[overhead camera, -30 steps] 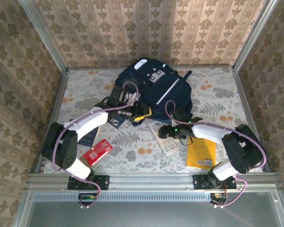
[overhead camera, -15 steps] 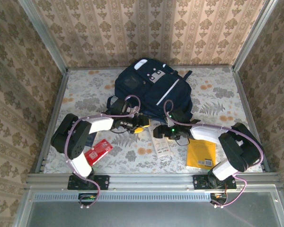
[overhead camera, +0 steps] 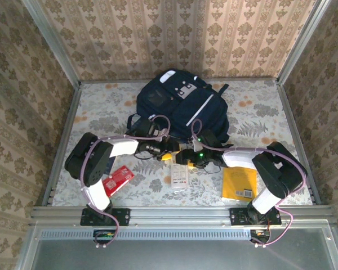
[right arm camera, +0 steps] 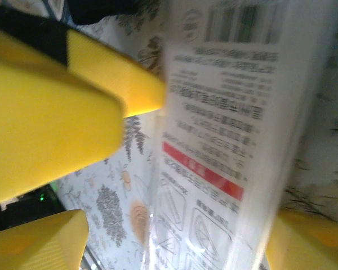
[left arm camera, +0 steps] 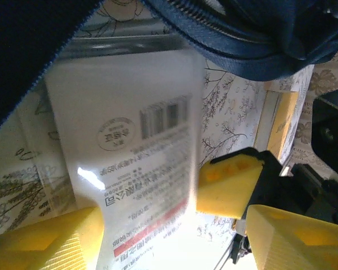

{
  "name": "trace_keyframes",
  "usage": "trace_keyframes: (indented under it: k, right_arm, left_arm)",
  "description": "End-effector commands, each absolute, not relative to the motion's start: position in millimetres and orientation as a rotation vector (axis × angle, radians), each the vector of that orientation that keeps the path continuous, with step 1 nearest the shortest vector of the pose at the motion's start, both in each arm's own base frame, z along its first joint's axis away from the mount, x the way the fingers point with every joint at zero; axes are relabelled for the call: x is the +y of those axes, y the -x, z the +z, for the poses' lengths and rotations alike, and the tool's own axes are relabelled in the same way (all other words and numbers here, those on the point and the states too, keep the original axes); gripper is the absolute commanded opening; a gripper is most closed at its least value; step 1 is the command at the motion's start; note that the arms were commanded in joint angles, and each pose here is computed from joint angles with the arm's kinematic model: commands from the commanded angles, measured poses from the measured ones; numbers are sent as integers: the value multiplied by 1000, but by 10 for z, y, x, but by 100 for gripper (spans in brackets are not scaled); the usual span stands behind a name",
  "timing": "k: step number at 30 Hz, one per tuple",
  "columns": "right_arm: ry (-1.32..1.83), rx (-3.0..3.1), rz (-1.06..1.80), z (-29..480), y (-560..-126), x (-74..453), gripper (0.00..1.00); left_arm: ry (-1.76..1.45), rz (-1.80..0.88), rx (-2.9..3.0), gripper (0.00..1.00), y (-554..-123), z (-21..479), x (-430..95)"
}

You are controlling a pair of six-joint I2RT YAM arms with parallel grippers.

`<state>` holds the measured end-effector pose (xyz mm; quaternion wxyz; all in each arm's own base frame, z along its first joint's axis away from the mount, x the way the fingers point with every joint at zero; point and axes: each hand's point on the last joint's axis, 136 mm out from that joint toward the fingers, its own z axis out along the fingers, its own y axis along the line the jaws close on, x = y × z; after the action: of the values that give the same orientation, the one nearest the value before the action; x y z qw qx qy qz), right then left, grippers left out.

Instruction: Pack the student bag

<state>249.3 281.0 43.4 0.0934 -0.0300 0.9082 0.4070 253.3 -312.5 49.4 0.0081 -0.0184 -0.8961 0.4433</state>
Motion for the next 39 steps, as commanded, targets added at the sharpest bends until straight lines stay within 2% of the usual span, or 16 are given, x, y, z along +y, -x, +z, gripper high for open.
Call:
trace_keyframes:
  k: [1, 12, 25, 29, 37, 39]
  right_arm:
    - [115, 2732, 1313, 408, -2360, 2933, 80]
    - [110, 2750, 1269, 301, -2364, 2896, 77]
    - [126, 2709, 1374, 345, -2383, 3009, 65]
    - [126, 2686, 1426, 381, -2404, 3070, 55]
    - [116, 2677, 1437, 382, -2460, 3107, 17]
    - [116, 2677, 1422, 404, -2455, 3080, 12]
  left_arm:
    - [73, 1332, -2808, 68, -2533, 431, -3143]
    - [199, 1247, -2920, 69, -2480, 755, -2946]
    - [134, 1225, -2852, 66, -2361, 374, -2921]
    - [140, 1244, -2837, 65, -2358, 358, -2978]
    - [137, 1277, -2840, 63, -2372, 443, -2970]
    - [126, 1290, -2850, 63, -2390, 514, -2933]
